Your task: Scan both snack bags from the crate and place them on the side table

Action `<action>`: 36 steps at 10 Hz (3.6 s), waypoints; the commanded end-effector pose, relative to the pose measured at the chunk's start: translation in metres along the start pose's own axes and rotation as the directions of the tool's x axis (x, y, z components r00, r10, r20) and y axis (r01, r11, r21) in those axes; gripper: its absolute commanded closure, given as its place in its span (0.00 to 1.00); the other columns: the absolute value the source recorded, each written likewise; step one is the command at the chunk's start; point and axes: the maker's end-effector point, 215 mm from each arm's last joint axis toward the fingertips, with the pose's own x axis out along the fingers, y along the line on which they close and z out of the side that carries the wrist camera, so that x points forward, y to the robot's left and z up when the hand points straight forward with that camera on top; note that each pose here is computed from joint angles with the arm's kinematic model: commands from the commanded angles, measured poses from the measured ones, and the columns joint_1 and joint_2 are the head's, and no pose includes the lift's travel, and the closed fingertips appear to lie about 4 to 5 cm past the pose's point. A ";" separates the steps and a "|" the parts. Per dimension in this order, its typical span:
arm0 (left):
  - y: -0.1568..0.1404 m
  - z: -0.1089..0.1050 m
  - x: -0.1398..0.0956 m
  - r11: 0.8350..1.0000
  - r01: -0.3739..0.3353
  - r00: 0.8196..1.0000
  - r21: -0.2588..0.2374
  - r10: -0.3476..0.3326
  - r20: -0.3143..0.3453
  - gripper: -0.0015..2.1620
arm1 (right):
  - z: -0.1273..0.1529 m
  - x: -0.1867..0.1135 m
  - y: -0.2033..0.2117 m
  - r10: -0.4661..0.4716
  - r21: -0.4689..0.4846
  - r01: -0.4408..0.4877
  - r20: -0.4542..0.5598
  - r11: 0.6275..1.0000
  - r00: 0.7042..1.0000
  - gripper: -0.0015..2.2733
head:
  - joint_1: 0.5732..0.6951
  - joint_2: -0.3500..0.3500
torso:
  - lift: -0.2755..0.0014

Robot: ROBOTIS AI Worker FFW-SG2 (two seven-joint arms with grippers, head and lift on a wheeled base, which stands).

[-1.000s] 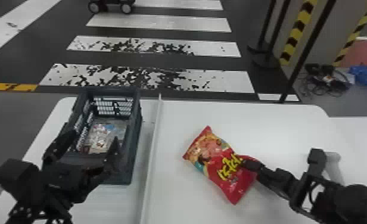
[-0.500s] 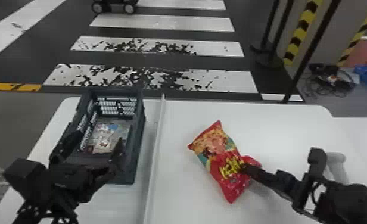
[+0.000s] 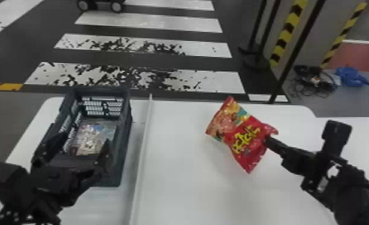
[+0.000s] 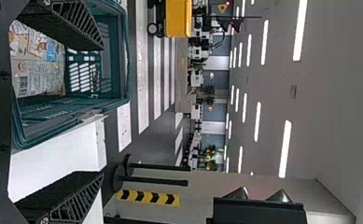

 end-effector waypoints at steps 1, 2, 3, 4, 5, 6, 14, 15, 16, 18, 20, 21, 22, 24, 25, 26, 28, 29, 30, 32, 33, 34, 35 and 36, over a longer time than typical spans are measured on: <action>-0.002 -0.001 0.001 1.000 0.003 1.000 -0.002 -0.003 0.001 0.02 | 0.043 -0.018 0.017 -0.048 -0.251 0.081 0.138 0.965 0.989 0.99 | 1.00 0.32 | 0.64; -0.002 -0.002 0.001 1.000 0.004 1.000 -0.002 -0.004 -0.002 0.02 | 0.059 -0.031 0.040 -0.056 -0.459 0.160 0.230 0.874 0.971 0.99 | 1.00 0.30 | 0.64; -0.002 -0.003 0.001 1.000 0.004 1.000 -0.002 -0.004 -0.002 0.02 | 0.063 -0.042 0.084 -0.008 -0.691 0.248 0.331 0.679 0.944 0.99 | 1.00 0.31 | 0.64; -0.001 -0.001 0.001 1.000 0.005 1.000 -0.002 -0.005 0.004 0.02 | 0.041 -0.043 0.114 0.020 -0.820 0.306 0.360 0.484 0.933 0.99 | 1.00 0.34 | 0.64; -0.001 -0.003 0.001 1.000 0.004 1.000 -0.003 -0.004 0.001 0.02 | 0.013 -0.041 0.124 0.028 -0.868 0.298 0.336 0.398 0.941 0.99 | 1.00 0.37 | 0.64; -0.001 -0.003 0.002 1.000 0.005 1.000 -0.004 -0.005 0.000 0.02 | -0.015 -0.037 0.125 0.012 -0.916 0.295 0.309 0.272 0.951 0.99 | 1.00 0.43 | 0.64; -0.004 -0.003 0.003 1.000 0.012 1.000 -0.006 -0.012 0.001 0.02 | -0.130 -0.059 0.102 -0.099 -0.996 0.048 0.041 0.071 0.994 0.00 | 1.00 0.48 | 0.64; -0.004 -0.003 0.003 1.000 0.012 1.000 -0.006 -0.012 0.001 0.02 | -0.124 -0.063 0.108 -0.074 -0.991 0.041 0.032 0.130 0.997 0.00 | 1.00 0.50 | 0.64; -0.004 -0.003 0.003 1.000 0.014 1.000 -0.006 -0.014 0.003 0.02 | -0.120 -0.066 0.111 -0.060 -0.988 0.016 0.007 0.154 0.998 0.01 | 1.00 0.51 | 0.64; -0.006 -0.003 0.003 1.000 0.017 1.000 -0.006 -0.017 0.002 0.02 | -0.133 -0.072 0.115 -0.032 -0.976 -0.101 -0.110 0.193 0.993 0.02 | 1.00 0.51 | 0.64; -0.006 -0.004 0.002 1.000 0.017 1.000 -0.007 -0.017 -0.003 0.02 | -0.144 -0.081 0.116 0.006 -0.933 -0.209 -0.217 0.294 0.976 0.02 | 1.00 0.53 | 0.64; -0.007 -0.004 0.003 1.000 0.020 1.000 -0.006 -0.020 -0.002 0.02 | -0.144 -0.086 0.117 0.046 -0.890 -0.260 -0.263 0.375 0.964 0.02 | 1.00 0.53 | 0.64; -0.008 -0.004 0.003 1.000 0.021 1.000 -0.007 -0.021 -0.002 0.02 | -0.138 -0.091 0.116 0.097 -0.831 -0.294 -0.283 0.473 0.954 0.02 | 1.00 0.53 | 0.64; -0.009 -0.004 0.003 1.000 0.023 1.000 -0.007 -0.023 -0.001 0.02 | -0.125 -0.099 0.107 0.193 -0.668 -0.359 -0.313 0.651 0.930 0.02 | 1.00 0.52 | 0.64; -0.009 -0.004 0.003 1.000 0.023 1.000 -0.008 -0.023 -0.002 0.02 | -0.125 -0.101 0.106 0.222 -0.628 -0.389 -0.330 0.675 0.918 0.02 | 1.00 0.51 | 0.64; -0.009 -0.004 0.003 1.000 0.022 1.000 -0.009 -0.022 -0.002 0.02 | -0.128 -0.104 0.113 0.253 -0.621 -0.427 -0.352 0.657 0.901 0.02 | 1.00 0.49 | 0.64; -0.009 -0.006 0.002 1.000 0.021 1.000 -0.009 -0.021 -0.004 0.02 | -0.141 -0.112 0.151 0.328 -0.661 -0.543 -0.434 0.517 0.839 0.02 | 1.00 0.52 | 0.64; -0.009 -0.008 0.002 1.000 0.020 1.000 -0.009 -0.020 -0.007 0.02 | -0.154 -0.115 0.166 0.339 -0.654 -0.601 -0.496 0.459 0.799 0.03 | 1.00 0.56 | 0.64; -0.009 -0.008 0.002 1.000 0.019 1.000 -0.009 -0.020 -0.009 0.02 | -0.173 -0.119 0.181 0.342 -0.644 -0.656 -0.560 0.394 0.755 0.03 | 1.00 0.58 | 0.64; -0.008 -0.009 0.002 1.000 0.019 1.000 -0.010 -0.019 -0.009 0.02 | -0.211 -0.125 0.198 0.327 -0.592 -0.753 -0.678 0.287 0.658 0.03 | 1.00 0.68 | 0.64; -0.008 -0.010 0.001 1.000 0.019 1.000 -0.009 -0.019 -0.011 0.02 | -0.222 -0.124 0.195 0.303 -0.579 -0.768 -0.705 0.276 0.641 0.03 | 1.00 0.70 | 0.64; -0.007 -0.011 0.001 1.000 0.018 1.000 -0.008 -0.018 -0.012 0.02 | -0.227 -0.121 0.188 0.276 -0.574 -0.772 -0.722 0.273 0.634 0.03 | 1.00 0.72 | 0.64; -0.007 -0.010 0.002 1.000 0.018 1.000 -0.008 -0.018 -0.011 0.02 | -0.224 -0.115 0.181 0.249 -0.587 -0.763 -0.723 0.268 0.644 0.03 | 1.00 0.72 | 0.64; -0.006 -0.010 0.003 1.000 0.016 1.000 -0.011 -0.017 -0.010 0.02 | -0.208 -0.108 0.171 0.225 -0.616 -0.739 -0.706 0.274 0.672 0.03 | 1.00 0.71 | 0.64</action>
